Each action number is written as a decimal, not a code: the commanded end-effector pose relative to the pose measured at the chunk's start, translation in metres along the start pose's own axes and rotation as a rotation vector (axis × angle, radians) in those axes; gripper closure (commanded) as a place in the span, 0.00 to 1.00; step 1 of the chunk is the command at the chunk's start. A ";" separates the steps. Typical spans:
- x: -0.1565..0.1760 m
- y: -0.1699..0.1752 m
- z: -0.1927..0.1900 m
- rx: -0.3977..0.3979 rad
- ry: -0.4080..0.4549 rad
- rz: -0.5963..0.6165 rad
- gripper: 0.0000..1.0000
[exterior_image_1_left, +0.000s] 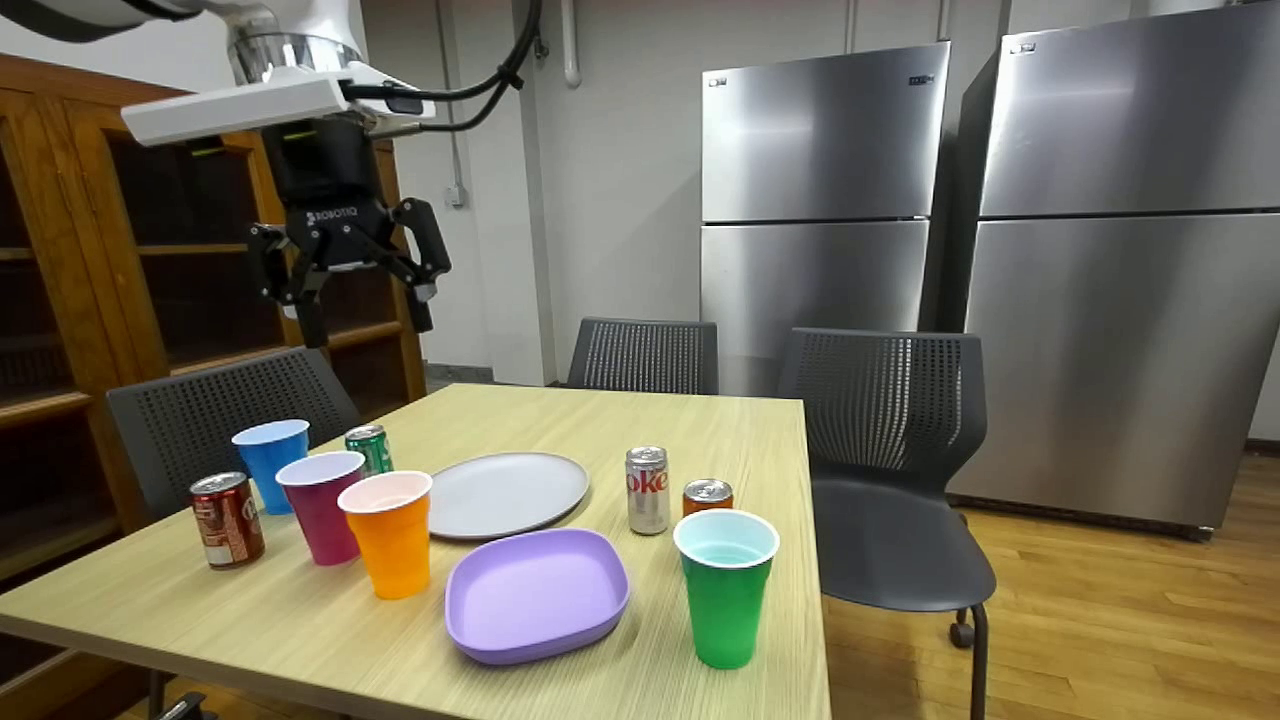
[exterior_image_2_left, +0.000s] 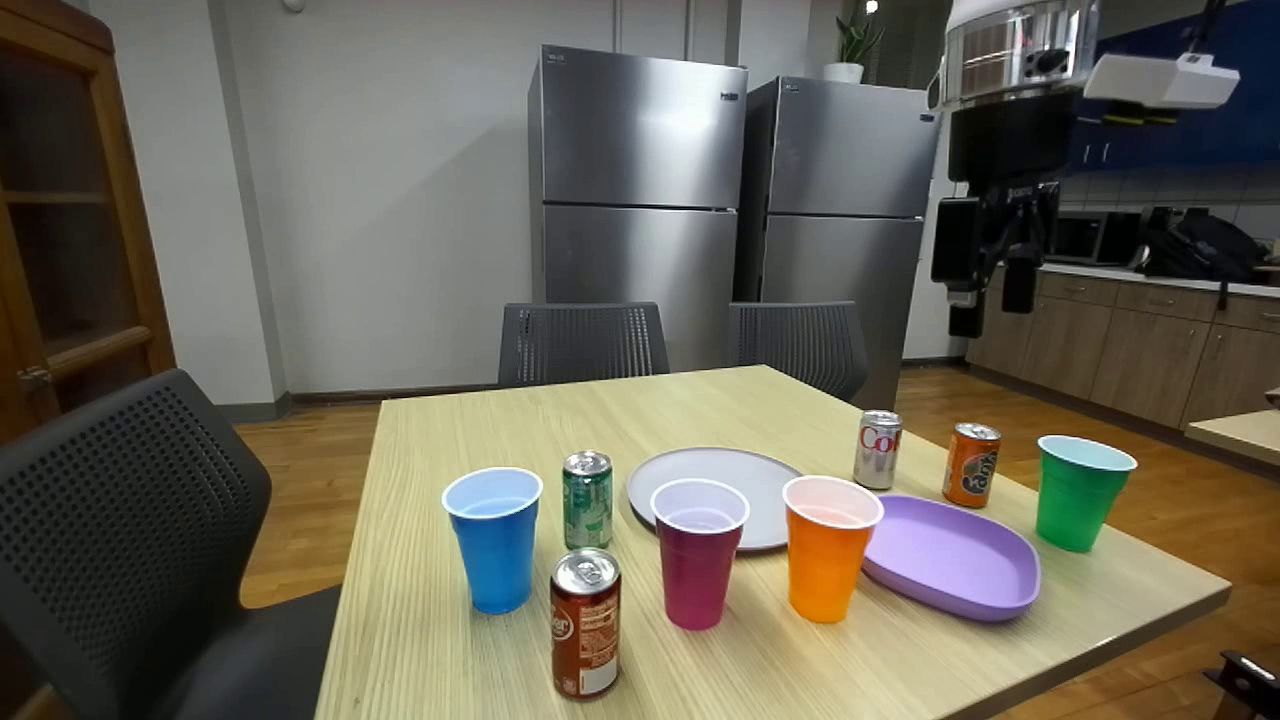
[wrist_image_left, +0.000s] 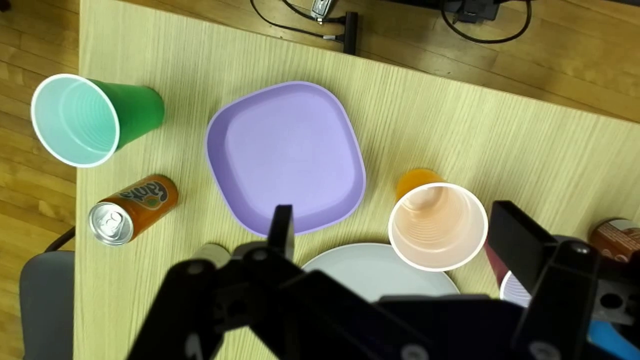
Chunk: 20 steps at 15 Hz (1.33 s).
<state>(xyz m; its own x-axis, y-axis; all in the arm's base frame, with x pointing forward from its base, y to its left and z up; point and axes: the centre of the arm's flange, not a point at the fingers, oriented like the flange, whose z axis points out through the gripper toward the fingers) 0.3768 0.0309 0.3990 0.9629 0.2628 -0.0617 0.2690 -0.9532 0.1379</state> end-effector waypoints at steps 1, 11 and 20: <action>0.013 -0.004 0.019 0.008 0.010 0.009 0.00; 0.071 -0.021 0.098 0.034 0.126 -0.012 0.00; 0.100 -0.031 0.171 0.078 0.160 0.028 0.00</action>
<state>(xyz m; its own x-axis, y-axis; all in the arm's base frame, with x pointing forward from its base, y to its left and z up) 0.4415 0.0567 0.2399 0.9554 0.2829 0.0852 0.2778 -0.9583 0.0668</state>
